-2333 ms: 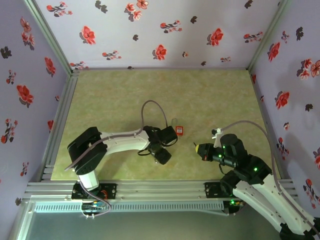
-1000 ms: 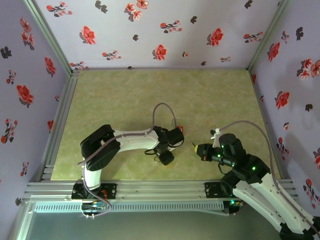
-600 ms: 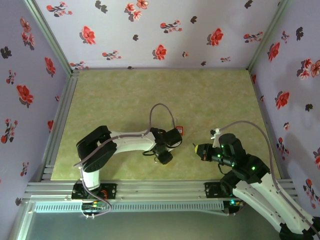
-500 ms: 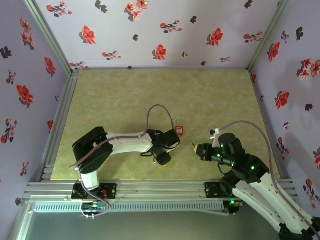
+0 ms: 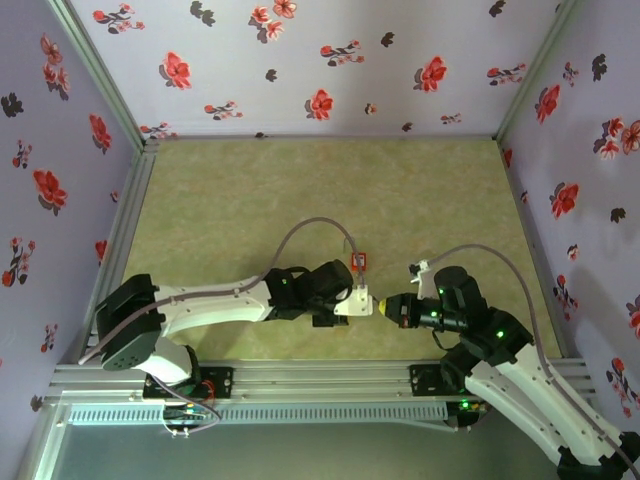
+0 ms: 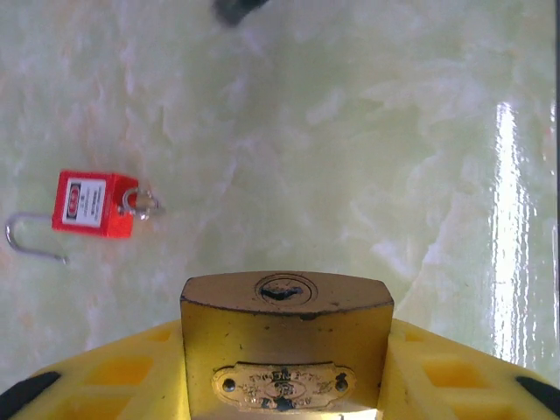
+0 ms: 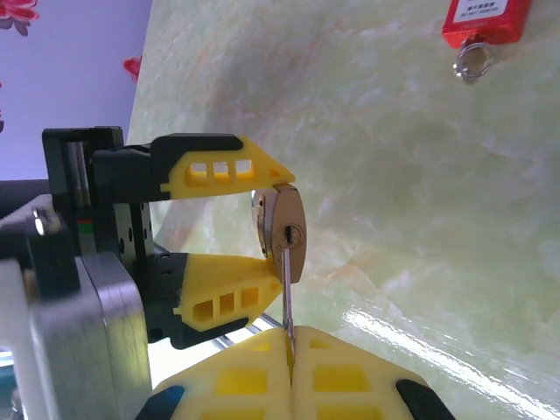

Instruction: Unlock with the key

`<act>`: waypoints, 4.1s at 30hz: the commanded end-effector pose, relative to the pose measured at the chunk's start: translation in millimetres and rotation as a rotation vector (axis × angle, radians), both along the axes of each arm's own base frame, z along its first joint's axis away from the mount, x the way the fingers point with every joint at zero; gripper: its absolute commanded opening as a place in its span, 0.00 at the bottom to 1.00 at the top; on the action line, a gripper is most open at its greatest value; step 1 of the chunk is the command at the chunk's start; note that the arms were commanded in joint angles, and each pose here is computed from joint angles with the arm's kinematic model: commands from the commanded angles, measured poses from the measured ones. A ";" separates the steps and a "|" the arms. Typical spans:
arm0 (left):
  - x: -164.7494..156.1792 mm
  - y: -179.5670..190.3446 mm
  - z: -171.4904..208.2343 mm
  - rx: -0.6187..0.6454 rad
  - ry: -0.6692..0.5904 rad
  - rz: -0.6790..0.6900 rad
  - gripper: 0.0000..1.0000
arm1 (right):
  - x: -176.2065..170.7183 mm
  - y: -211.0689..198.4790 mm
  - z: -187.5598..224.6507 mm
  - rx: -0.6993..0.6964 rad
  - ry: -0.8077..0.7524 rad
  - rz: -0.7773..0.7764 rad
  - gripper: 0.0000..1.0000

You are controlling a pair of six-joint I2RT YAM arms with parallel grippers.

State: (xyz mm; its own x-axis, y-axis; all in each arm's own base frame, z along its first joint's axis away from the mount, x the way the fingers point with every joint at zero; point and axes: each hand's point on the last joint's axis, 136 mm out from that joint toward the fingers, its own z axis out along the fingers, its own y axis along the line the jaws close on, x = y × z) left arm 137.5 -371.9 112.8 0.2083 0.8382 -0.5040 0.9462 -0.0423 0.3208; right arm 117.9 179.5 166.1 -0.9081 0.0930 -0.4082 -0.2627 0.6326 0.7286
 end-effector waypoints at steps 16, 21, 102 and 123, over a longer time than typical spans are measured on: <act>-22.2 -6.2 44.4 -0.141 -0.126 -0.245 0.00 | -10.3 26.0 17.5 0.116 -0.003 0.159 0.00; -22.4 -9.0 48.5 -0.158 -0.133 -0.249 0.00 | -9.8 31.9 9.2 0.124 0.042 0.171 0.00; -19.7 -39.6 48.1 -0.332 -0.204 -0.051 0.00 | 35.3 20.5 -10.5 0.319 0.317 -0.297 0.30; -17.2 -25.2 37.9 -0.223 0.105 -0.049 0.00 | 14.8 21.8 -13.7 0.230 0.162 -0.096 0.61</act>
